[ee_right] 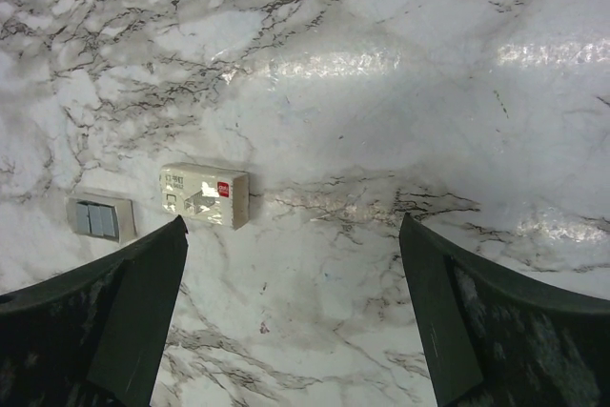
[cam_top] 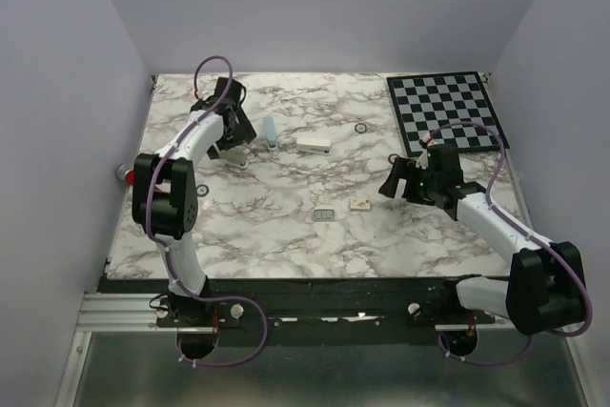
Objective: Load the staples into the stapler
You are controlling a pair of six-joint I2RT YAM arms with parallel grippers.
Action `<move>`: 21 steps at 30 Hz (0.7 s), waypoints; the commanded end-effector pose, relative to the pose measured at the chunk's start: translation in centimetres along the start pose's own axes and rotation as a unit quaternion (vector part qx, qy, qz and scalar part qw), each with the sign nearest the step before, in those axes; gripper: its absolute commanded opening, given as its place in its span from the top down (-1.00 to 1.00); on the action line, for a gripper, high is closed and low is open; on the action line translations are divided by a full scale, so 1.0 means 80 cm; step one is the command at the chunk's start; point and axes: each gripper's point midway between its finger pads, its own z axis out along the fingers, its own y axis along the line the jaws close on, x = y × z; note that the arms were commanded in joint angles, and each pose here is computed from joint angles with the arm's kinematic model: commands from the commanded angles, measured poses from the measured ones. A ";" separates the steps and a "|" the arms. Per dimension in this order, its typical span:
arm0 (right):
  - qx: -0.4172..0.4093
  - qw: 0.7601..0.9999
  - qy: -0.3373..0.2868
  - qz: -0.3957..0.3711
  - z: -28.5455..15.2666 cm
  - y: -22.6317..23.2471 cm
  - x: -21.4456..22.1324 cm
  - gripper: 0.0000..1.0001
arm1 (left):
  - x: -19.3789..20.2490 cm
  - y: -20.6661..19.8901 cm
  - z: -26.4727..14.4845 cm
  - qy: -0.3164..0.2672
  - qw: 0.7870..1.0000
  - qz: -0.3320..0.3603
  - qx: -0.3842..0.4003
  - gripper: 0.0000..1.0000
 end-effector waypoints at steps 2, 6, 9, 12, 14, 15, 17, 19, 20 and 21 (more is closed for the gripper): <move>0.017 1.000 0.004 -0.016 -0.003 -0.005 -0.001 -1.00 | 0.007 0.010 0.024 0.020 0.999 -0.009 -0.045 -0.95; 0.023 1.000 0.007 -0.016 -0.001 -0.009 0.001 -1.00 | 0.012 0.008 0.037 0.031 0.998 -0.009 -0.049 -0.83; 0.021 1.000 0.010 -0.017 0.001 -0.008 0.002 -1.00 | 0.017 0.005 0.044 0.038 0.998 -0.009 -0.046 -0.66; 0.020 1.000 0.013 -0.017 0.004 -0.009 0.003 -1.00 | 0.024 0.006 0.048 0.047 0.998 -0.005 -0.044 -0.41; 0.018 1.000 0.015 -0.016 0.005 -0.008 0.004 -1.00 | 0.031 0.009 0.049 0.053 0.998 -0.002 -0.043 -0.31; 0.017 1.000 0.015 -0.017 0.005 -0.007 0.004 -1.00 | 0.032 0.009 0.048 0.054 0.998 -0.001 -0.041 -0.14; 0.014 1.000 0.016 -0.017 0.005 -0.006 0.005 -1.00 | 0.037 0.010 0.045 0.059 0.998 0.002 -0.035 0.01; 0.012 1.000 0.016 -0.017 0.005 -0.006 0.005 -1.00 | 0.043 0.009 0.039 0.065 0.998 0.003 -0.025 0.25; 0.011 1.000 0.015 -0.017 0.005 -0.005 0.005 -1.00 | 0.047 0.012 0.032 0.067 0.998 0.005 -0.020 0.34; 0.010 1.000 0.014 -0.017 0.005 -0.005 0.006 -1.00 | 0.049 0.013 0.028 0.068 0.998 0.008 -0.016 0.51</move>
